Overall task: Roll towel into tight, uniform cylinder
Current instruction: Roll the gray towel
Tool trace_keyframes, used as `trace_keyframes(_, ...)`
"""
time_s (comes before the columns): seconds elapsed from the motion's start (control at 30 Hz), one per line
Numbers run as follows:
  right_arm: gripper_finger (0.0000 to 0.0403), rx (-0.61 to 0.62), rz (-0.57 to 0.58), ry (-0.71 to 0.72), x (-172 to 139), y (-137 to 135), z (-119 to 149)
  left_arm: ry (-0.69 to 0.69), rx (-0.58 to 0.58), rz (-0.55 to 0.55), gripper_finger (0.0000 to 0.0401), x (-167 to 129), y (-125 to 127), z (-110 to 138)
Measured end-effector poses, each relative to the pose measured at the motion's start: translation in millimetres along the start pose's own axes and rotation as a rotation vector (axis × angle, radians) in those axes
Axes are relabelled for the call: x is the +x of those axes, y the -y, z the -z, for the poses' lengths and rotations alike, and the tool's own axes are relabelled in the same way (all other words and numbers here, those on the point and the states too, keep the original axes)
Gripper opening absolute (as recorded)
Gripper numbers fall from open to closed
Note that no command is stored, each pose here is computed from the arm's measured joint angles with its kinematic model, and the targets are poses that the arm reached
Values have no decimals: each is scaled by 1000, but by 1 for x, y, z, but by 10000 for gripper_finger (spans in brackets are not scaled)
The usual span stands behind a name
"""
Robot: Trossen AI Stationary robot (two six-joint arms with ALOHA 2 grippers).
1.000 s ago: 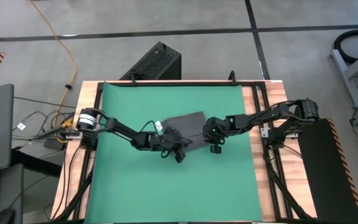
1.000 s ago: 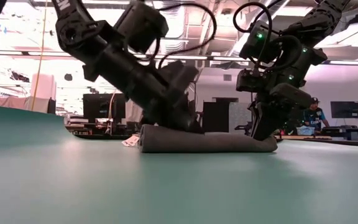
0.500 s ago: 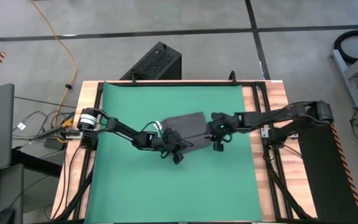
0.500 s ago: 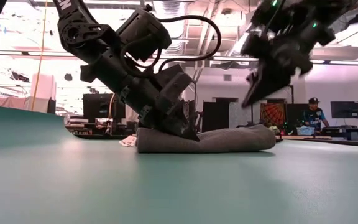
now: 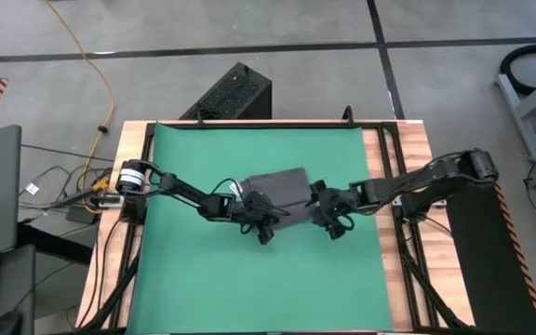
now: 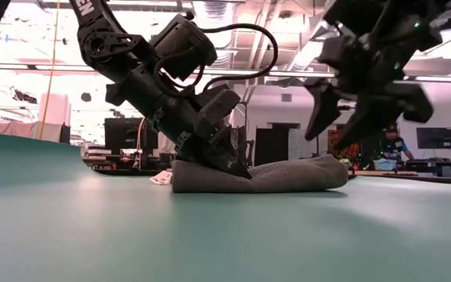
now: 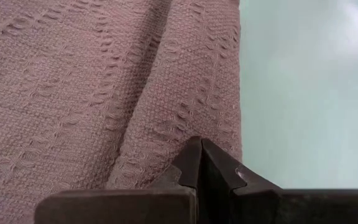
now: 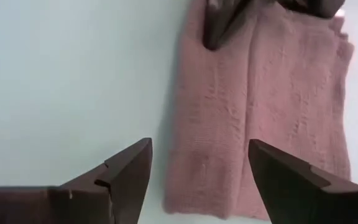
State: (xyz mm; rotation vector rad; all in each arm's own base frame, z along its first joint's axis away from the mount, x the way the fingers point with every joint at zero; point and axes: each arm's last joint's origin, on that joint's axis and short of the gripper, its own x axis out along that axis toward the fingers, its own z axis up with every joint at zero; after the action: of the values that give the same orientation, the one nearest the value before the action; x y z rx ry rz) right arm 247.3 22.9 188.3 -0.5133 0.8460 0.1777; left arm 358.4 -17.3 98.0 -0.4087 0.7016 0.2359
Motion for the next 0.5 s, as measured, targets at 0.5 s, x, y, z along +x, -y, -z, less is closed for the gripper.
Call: trace_keyframes(0.5,287,65,-38,-236,61,7,33,-18,-21,39,0,0,-1,-1)
